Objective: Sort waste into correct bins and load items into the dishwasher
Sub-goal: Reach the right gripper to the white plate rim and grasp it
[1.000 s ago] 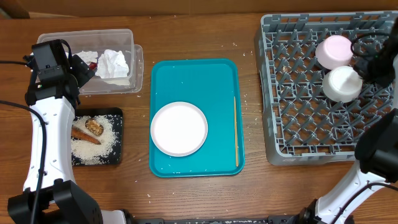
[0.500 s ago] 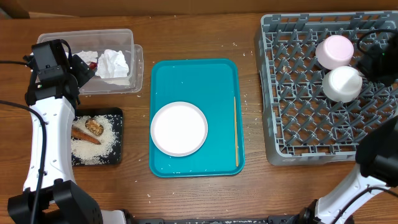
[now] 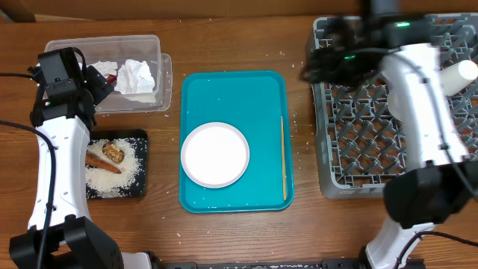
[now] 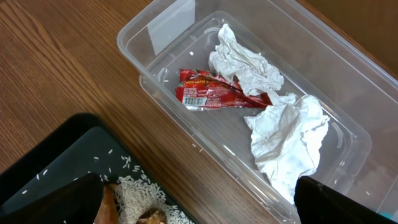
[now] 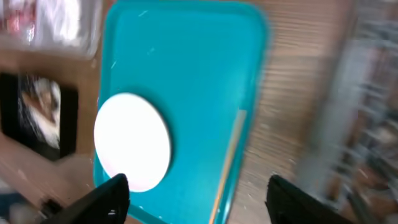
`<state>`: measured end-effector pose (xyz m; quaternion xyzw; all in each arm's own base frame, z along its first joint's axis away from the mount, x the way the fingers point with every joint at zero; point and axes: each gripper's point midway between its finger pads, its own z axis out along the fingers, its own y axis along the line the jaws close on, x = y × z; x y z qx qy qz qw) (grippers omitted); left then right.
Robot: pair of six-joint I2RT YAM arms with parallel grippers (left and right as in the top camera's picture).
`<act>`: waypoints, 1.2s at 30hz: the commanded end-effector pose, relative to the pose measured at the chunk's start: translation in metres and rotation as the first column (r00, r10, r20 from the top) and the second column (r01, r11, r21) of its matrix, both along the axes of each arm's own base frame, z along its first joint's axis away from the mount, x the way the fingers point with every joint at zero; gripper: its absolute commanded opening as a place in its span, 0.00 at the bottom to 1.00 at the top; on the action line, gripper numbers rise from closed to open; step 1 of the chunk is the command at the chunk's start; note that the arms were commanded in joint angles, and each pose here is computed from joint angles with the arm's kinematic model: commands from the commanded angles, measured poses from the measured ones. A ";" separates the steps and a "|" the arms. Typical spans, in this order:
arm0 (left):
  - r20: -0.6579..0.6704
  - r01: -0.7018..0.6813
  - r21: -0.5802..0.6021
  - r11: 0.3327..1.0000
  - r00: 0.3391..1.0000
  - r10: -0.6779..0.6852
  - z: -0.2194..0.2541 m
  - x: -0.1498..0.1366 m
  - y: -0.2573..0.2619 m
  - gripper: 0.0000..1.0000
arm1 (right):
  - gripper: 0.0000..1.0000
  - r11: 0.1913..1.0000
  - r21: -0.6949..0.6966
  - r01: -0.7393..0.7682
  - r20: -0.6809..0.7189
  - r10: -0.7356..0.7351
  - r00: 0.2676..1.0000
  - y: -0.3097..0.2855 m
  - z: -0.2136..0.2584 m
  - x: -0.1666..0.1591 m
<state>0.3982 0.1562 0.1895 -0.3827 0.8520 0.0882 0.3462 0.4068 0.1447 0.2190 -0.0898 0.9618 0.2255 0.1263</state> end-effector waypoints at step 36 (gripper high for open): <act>0.005 -0.012 -0.010 1.000 1.000 0.012 -0.001 0.002 0.000 1.00 | 0.50 0.886 -0.248 -0.393 -0.362 0.291 0.885 0.127 -0.205 -0.072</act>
